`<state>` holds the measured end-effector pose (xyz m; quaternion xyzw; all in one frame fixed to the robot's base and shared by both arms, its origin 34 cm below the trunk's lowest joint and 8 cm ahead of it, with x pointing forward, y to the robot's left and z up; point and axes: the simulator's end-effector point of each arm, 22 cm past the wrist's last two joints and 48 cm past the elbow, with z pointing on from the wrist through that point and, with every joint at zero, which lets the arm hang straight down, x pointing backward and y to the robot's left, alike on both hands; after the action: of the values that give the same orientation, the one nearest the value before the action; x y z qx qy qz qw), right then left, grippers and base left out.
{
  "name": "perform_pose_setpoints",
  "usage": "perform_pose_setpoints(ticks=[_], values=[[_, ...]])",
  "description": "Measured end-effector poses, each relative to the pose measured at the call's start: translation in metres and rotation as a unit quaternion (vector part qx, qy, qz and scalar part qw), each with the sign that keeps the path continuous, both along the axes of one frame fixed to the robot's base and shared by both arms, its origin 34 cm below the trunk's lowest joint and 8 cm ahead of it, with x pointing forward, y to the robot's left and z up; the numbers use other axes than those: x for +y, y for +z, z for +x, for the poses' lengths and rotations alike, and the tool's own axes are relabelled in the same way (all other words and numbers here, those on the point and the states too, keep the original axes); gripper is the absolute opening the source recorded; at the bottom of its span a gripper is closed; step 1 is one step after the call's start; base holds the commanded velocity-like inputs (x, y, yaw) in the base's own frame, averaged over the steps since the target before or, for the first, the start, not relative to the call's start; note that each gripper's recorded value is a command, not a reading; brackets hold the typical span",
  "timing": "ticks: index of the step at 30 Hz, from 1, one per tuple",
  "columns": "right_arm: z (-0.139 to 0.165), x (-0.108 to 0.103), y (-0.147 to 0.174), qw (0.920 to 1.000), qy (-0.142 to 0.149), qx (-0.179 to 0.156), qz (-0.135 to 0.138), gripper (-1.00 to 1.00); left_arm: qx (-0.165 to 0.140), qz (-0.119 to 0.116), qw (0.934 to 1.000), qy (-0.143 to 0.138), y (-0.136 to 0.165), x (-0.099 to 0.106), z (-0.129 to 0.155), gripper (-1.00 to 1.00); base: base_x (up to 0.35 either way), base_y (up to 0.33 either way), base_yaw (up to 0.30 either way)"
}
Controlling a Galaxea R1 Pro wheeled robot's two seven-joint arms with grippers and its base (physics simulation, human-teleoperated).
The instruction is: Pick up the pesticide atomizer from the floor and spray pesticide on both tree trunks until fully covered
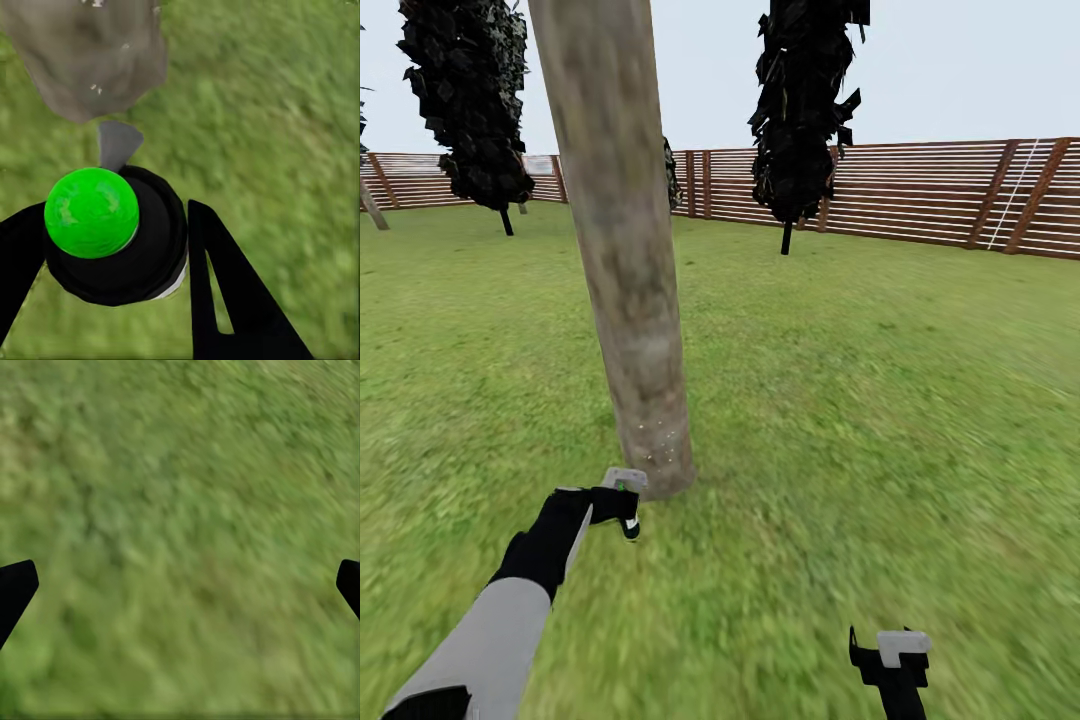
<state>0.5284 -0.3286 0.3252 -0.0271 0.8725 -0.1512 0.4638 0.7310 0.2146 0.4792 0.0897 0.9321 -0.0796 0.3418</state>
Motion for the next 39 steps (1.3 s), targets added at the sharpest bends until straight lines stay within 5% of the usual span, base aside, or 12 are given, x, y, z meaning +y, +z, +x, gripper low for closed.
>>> perform_pose_setpoints(ticks=[5,9,13,17,22,30,34,39], values=[[0.0,0.0,0.0,1.0,0.0,0.0,0.0,1.0,-0.025,0.018,0.9995,0.011,0.032,0.029,0.029,-1.0,0.0,0.0,0.0],[0.0,0.0,0.0,1.0,0.0,0.0,0.0,1.0,-0.035,0.041,0.9981,0.029,0.047,0.082,0.039,-1.0,0.0,0.0,0.0],[0.0,0.0,0.0,1.0,0.0,0.0,0.0,1.0,-0.053,0.027,0.998,0.019,0.077,0.076,0.059,-1.0,0.0,0.0,0.0],[0.0,0.0,0.0,1.0,0.0,0.0,0.0,1.0,-0.038,0.022,0.9987,0.025,0.088,0.077,0.063,-1.0,0.0,0.0,0.0],[0.0,0.0,0.0,1.0,0.001,0.0,0.0,1.0,-0.033,0.038,0.9985,0.023,0.061,0.096,0.046,-1.0,0.0,0.0,0.0],[0.0,0.001,0.0,1.0,0.002,0.001,0.0,1.0,-0.015,0.039,0.9991,0.011,0.013,0.094,0.01,-1.0,0.0,0.0,0.0],[0.0,0.001,0.0,1.0,0.003,0.001,0.001,1.0,-0.02,0.036,0.999,0.017,0.024,0.094,0.019,-1.0,0.0,0.0,0.0],[0.0,0.001,0.0,1.0,0.004,0.001,0.001,1.0,-0.043,0.032,0.9982,0.028,0.082,0.094,0.061,-1.0,0.0,0.0,0.0]])
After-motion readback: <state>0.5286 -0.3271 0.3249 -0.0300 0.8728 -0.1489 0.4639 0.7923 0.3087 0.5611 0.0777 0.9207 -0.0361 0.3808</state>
